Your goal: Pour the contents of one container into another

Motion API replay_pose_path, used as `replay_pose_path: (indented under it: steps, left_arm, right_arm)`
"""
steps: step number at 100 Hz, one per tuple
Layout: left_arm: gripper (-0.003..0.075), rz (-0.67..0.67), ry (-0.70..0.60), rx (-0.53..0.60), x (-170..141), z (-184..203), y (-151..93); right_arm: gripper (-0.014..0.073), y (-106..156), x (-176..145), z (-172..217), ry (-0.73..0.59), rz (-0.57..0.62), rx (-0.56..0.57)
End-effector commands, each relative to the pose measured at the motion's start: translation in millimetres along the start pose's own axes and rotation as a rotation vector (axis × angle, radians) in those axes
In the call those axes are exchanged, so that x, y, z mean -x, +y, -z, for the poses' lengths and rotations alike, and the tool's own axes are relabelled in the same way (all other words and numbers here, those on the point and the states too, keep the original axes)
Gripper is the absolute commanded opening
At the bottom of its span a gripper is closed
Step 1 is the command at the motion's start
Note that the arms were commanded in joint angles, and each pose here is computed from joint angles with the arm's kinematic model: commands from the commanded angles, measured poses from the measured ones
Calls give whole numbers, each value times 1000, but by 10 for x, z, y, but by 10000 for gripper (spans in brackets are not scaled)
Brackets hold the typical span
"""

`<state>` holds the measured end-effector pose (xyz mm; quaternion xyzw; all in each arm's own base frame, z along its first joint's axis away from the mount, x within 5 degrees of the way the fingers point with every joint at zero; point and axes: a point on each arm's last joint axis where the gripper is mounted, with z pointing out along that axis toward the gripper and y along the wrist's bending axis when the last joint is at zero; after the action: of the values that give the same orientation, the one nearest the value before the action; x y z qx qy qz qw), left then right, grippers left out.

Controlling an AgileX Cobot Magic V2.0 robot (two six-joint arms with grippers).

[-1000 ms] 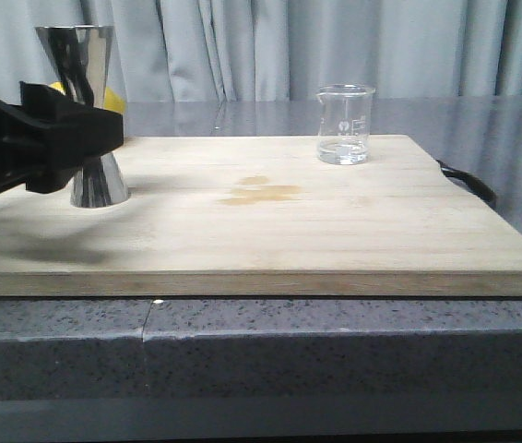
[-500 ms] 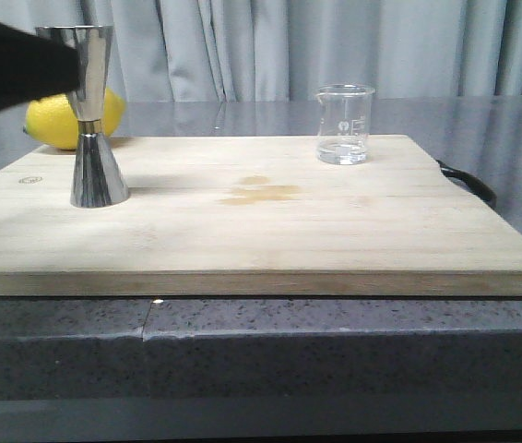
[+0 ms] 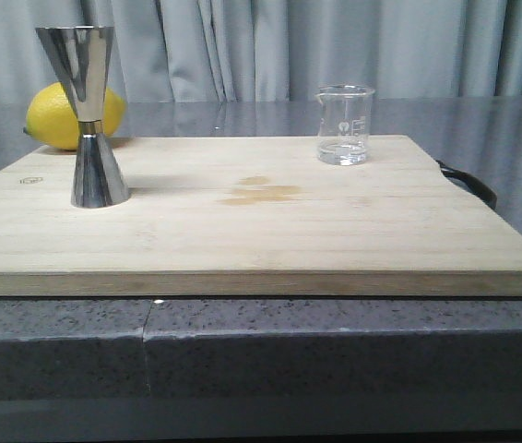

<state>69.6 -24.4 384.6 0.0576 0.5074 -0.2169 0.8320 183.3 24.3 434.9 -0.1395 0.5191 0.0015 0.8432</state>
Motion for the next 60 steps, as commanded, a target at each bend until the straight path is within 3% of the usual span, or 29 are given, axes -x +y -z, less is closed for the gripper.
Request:
replay_pose_path:
  steps: [1,12,34,60]
  left_arm:
    - [255,-34,-81,30,349,-37,23]
    - [-15,-129,-112,41,477,-42,29]
    - [-19,-279,-32,5,220,-29,-2]
    - [-19,-409,136,43,-532,141,89]
  right_arm:
    - [270,-49,360,254,-36,61,-55]
    - [-79,-57,501,575,-7,85,-113]
    - [-67,66,471,1251,-35,125,-158]
    - [-69,261,-223,1725,72,112,-157]
